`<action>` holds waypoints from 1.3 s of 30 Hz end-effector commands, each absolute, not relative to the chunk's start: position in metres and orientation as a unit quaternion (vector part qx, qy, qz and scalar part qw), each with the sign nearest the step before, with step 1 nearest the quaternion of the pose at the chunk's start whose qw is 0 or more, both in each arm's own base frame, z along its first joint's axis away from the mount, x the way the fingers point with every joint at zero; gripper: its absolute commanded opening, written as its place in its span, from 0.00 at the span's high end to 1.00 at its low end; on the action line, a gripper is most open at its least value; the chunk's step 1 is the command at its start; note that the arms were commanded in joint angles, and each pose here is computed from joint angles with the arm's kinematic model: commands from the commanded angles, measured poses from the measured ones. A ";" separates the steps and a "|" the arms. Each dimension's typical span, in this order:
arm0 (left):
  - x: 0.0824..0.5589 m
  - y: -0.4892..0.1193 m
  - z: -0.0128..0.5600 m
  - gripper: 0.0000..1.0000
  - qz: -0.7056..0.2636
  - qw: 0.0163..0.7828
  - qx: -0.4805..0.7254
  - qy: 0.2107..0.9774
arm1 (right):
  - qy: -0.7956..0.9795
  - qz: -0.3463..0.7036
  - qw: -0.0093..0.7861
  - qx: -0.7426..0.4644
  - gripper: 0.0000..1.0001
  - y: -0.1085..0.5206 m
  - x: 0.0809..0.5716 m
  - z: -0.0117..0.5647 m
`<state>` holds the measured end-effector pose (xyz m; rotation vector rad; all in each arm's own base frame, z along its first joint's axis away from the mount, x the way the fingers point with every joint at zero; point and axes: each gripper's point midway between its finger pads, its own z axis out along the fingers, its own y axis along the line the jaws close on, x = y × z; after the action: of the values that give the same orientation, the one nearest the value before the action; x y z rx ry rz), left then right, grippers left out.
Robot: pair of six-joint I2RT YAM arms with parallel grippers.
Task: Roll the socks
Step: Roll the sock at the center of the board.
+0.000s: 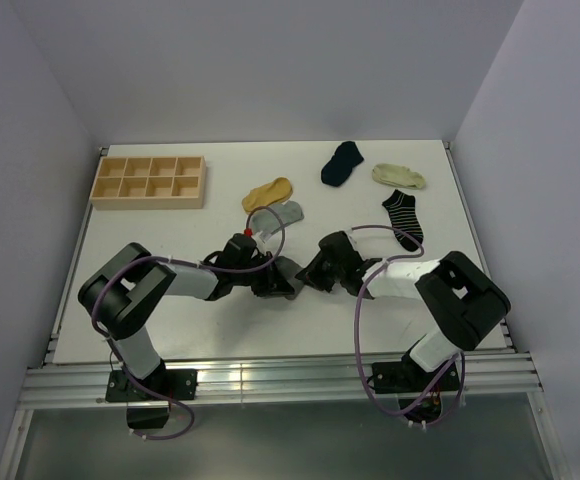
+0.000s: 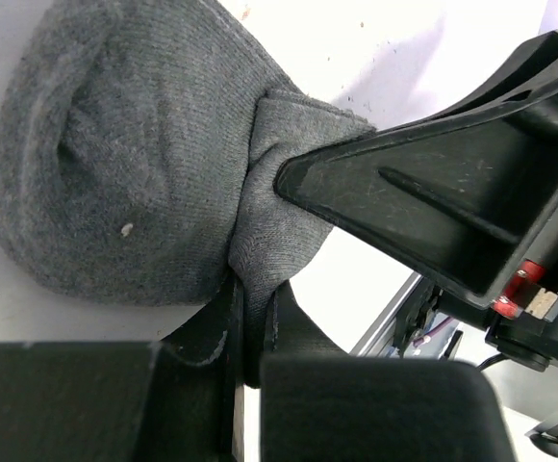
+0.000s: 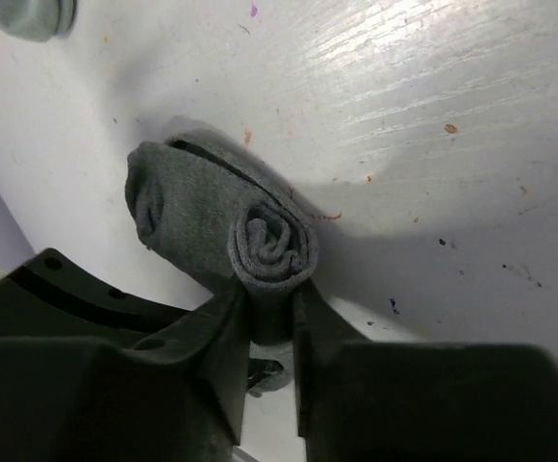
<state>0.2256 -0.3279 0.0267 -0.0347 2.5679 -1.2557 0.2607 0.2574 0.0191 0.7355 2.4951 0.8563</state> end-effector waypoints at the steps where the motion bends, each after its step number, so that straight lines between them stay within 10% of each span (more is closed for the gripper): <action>1: 0.220 -0.319 0.011 0.98 -0.410 0.124 -0.022 0.903 | 0.904 0.274 0.195 0.263 0.83 0.250 0.261 0.010; 4: 0.225 -0.313 0.014 0.88 -0.393 0.144 -0.022 0.908 | 0.912 0.260 0.189 0.255 1.00 0.249 0.260 0.010; 18: 0.249 -0.302 0.076 0.42 -0.231 0.371 0.091 0.895 | 0.941 0.203 0.154 0.223 1.00 0.246 0.255 0.016; 39: 0.225 -0.348 0.071 0.44 -0.095 0.476 0.243 0.840 | 0.949 0.202 0.120 0.211 1.00 0.255 0.250 0.011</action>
<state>0.2146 -0.3396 0.0595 0.6106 2.1108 -0.2535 0.2566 0.2607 0.0202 0.6216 2.7199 0.6575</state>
